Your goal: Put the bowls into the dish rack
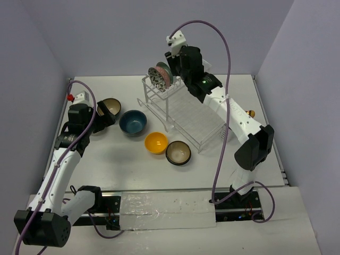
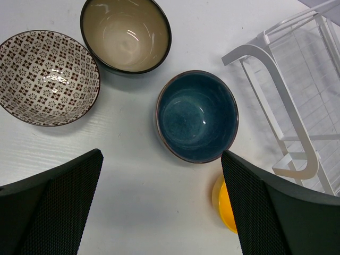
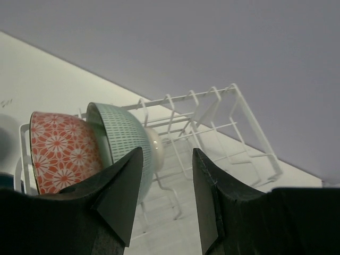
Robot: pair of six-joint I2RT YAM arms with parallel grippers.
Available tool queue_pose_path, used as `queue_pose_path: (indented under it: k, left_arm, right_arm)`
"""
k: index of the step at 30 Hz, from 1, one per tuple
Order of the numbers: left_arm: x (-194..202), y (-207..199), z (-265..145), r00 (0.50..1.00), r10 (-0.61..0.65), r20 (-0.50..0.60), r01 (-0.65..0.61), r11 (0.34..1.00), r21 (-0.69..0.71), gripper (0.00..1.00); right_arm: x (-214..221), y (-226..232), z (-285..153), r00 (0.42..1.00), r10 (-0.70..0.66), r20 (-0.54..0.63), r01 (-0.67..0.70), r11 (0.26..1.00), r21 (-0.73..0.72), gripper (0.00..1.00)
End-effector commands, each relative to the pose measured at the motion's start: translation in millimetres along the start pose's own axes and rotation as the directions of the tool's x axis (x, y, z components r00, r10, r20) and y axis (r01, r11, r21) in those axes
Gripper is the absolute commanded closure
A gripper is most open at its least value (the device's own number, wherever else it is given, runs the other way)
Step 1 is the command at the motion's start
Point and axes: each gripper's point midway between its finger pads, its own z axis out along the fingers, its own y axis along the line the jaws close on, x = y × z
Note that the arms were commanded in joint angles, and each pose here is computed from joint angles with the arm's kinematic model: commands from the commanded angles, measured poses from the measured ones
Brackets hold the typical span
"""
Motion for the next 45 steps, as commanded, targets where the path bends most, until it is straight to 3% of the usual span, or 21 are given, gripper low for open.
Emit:
queue_pose_path:
  k: [1,15,23,28,34,39,45]
  left_arm:
    - [-5,-4,2,1.0,0.009,0.018,-0.009,1.0,0.022,0.01]
    - [-1,-4,6,1.0,0.006,-0.001,-0.006,1.0,0.023,0.01]
    - [7,4,11,0.998,-0.058,-0.031,0.057,0.998,-0.032,0.01]
    - [19,14,14,0.989,-0.141,-0.043,0.137,0.987,-0.09,0.01]
    - [32,34,16,0.968,-0.249,-0.013,0.243,0.952,-0.189,0.01]
    - [39,72,21,0.928,-0.368,0.06,0.367,0.873,-0.321,0.01]
    - [32,103,32,0.878,-0.465,0.117,0.472,0.798,-0.375,0.01]
  right_arm:
    - [-11,12,7,0.998,0.041,0.039,-0.039,0.998,-0.059,0.5]
    - [4,34,-13,0.998,0.065,0.018,-0.06,0.98,-0.188,0.5]
    - [-20,1,-50,0.99,0.112,0.085,-0.103,0.989,-0.102,0.49]
    - [-31,-20,-96,0.969,0.201,0.141,-0.191,0.978,-0.078,0.4]
    - [5,-25,-154,0.908,0.386,0.161,-0.373,0.922,-0.107,0.16]
    - [36,-15,-179,0.834,0.532,0.147,-0.51,0.844,-0.163,0.12]
    - [74,7,-195,0.8,0.595,0.079,-0.564,0.79,-0.242,0.12]
